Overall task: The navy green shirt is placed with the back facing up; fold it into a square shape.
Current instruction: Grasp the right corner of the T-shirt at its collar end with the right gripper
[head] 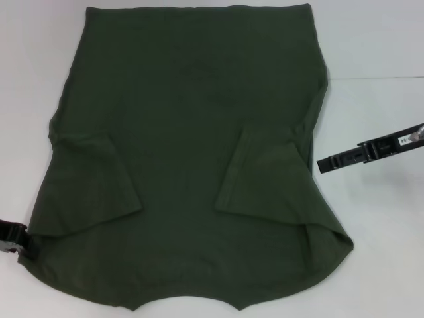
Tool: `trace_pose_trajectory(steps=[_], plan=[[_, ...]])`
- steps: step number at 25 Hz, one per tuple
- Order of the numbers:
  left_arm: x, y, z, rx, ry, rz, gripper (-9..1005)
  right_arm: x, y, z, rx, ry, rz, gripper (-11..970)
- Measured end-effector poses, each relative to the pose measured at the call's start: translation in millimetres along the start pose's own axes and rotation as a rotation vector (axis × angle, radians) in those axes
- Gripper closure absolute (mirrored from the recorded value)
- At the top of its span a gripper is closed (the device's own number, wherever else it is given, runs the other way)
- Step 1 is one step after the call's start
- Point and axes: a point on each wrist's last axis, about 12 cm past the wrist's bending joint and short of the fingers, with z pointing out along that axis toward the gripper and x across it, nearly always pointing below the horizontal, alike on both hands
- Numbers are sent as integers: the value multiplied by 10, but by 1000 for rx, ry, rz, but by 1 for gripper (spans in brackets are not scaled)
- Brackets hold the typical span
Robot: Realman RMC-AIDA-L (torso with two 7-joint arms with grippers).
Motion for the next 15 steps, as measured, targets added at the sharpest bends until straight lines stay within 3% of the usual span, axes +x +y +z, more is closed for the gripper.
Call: trace_pose_trajectory(steps=[15], plan=[[-40,-46,19,-9,8,38,958,204,-64,-108,22,157,114,13]])
